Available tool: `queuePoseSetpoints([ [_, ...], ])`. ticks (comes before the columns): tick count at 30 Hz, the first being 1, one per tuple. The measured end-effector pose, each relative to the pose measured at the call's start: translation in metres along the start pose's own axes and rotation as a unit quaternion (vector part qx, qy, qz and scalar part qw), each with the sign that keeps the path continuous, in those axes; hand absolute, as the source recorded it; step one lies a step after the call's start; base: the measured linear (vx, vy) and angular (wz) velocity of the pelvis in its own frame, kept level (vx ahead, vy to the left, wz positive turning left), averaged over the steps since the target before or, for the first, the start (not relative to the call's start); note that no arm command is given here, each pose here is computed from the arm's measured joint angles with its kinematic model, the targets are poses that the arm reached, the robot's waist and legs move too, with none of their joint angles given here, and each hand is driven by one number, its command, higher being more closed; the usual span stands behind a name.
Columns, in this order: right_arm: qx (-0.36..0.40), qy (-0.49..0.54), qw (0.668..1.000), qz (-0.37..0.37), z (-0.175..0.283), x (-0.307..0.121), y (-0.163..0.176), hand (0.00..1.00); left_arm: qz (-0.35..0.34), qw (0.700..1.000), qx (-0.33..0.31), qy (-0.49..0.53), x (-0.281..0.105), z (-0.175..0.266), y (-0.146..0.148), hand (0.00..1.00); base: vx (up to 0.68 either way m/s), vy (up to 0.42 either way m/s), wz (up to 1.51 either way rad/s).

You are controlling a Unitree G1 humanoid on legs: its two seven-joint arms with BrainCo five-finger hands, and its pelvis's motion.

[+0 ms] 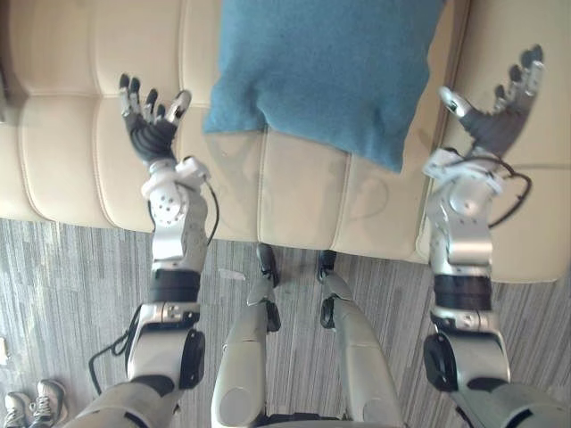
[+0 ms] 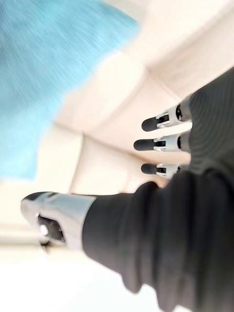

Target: Pick up cushions and gather them together orderly.

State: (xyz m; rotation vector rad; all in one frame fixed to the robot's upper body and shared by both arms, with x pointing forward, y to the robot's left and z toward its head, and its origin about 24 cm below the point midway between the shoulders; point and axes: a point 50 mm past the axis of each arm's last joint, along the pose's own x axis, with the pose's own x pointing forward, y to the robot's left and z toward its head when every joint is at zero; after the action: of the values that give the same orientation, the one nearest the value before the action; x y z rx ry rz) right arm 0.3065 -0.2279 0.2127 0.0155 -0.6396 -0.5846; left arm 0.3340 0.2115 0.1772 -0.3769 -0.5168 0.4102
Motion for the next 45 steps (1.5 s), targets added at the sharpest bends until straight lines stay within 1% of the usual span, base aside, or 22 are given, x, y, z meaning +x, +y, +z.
queuePoseSetpoints([
  [2,-0.037,0.050,0.998,0.021,-0.027,-0.026,-0.018,0.00,0.013,0.999,0.023,0.043,-0.024,-0.021,0.027,0.00,0.04,-0.011,0.19],
  [3,-0.045,0.071,0.996,0.026,-0.036,-0.035,-0.023,0.00,0.017,0.997,0.032,0.064,-0.034,-0.030,0.036,0.00,0.03,0.007,0.14],
  [5,-0.062,0.151,0.986,0.045,-0.065,-0.074,-0.038,0.00,0.034,0.987,0.060,0.146,-0.072,-0.059,0.066,0.00,0.05,0.018,0.11],
  [6,-0.068,0.173,0.981,0.052,-0.072,-0.085,-0.041,0.00,0.038,0.983,0.068,0.167,-0.083,-0.066,0.074,0.00,0.05,0.018,0.05],
  [7,-0.073,0.200,0.975,0.062,-0.080,-0.098,-0.045,0.00,0.042,0.977,0.082,0.192,-0.095,-0.073,0.083,0.00,0.09,0.028,-0.02],
  [8,-0.084,0.260,0.958,0.084,-0.098,-0.127,-0.053,0.00,0.036,0.962,0.117,0.245,-0.121,-0.086,0.101,0.00,0.09,0.028,-0.03],
  [10,-0.093,0.317,0.940,0.091,-0.113,-0.154,-0.062,0.00,0.030,0.944,0.145,0.293,-0.144,-0.098,0.114,0.00,0.10,0.024,-0.03],
  [12,-0.110,0.407,0.901,0.103,-0.136,-0.197,-0.079,0.00,0.026,0.912,0.178,0.367,-0.180,-0.115,0.133,0.00,0.11,0.021,-0.04],
  [13,-0.117,0.440,0.884,0.107,-0.143,-0.213,-0.084,0.00,0.029,0.899,0.188,0.395,-0.192,-0.121,0.139,0.00,0.07,0.019,-0.05],
  [14,-0.120,0.456,0.875,0.112,-0.148,-0.221,-0.086,0.00,0.033,0.891,0.191,0.411,-0.201,-0.124,0.143,0.00,0.11,0.027,-0.05],
  [16,-0.150,0.535,0.823,0.122,-0.164,-0.260,-0.103,0.00,0.037,0.851,0.213,0.479,-0.232,-0.138,0.157,0.00,0.11,0.027,-0.07],
  [17,-0.153,0.551,0.811,0.122,-0.167,-0.268,-0.105,0.00,0.039,0.843,0.216,0.492,-0.238,-0.140,0.160,0.00,0.07,0.019,-0.08],
  [18,-0.154,0.574,0.796,0.117,-0.170,-0.279,-0.109,0.00,0.045,0.830,0.221,0.511,-0.249,-0.143,0.165,0.00,0.06,0.008,-0.10],
  [20,-0.160,0.632,0.752,0.096,-0.175,-0.310,-0.122,0.00,0.056,0.794,0.235,0.558,-0.276,-0.147,0.176,0.00,0.09,0.009,-0.10],
  [21,-0.161,0.644,0.742,0.091,-0.175,-0.317,-0.125,0.00,0.058,0.785,0.238,0.569,-0.282,-0.147,0.178,0.00,0.07,0.008,-0.05],
  [23,-0.166,0.684,0.707,0.064,-0.175,-0.338,-0.139,0.00,0.072,0.760,0.244,0.598,-0.299,-0.148,0.185,0.00,0.08,0.009,-0.03],
  [26,-0.165,0.713,0.681,0.032,-0.173,-0.353,-0.150,0.00,0.077,0.739,0.259,0.617,-0.310,-0.147,0.193,0.00,0.05,0.009,-0.01],
  [28,-0.165,0.724,0.670,0.016,-0.173,-0.357,-0.156,0.00,0.078,0.730,0.266,0.625,-0.315,-0.146,0.196,0.00,0.04,0.012,-0.01],
  [34,-0.167,0.740,0.651,-0.006,-0.173,-0.363,-0.164,0.00,0.073,0.697,0.287,0.653,-0.331,-0.142,0.205,0.00,0.03,0.025,-0.06],
  [35,-0.178,0.730,0.660,-0.010,-0.179,-0.345,-0.172,0.00,0.076,0.679,0.313,0.659,-0.334,-0.133,0.223,0.00,0.00,0.000,0.00],
  [45,-0.182,0.730,0.658,0.004,-0.180,-0.346,-0.168,0.00,0.077,0.679,0.313,0.659,-0.334,-0.133,0.222,0.00,0.00,0.000,0.00],
])
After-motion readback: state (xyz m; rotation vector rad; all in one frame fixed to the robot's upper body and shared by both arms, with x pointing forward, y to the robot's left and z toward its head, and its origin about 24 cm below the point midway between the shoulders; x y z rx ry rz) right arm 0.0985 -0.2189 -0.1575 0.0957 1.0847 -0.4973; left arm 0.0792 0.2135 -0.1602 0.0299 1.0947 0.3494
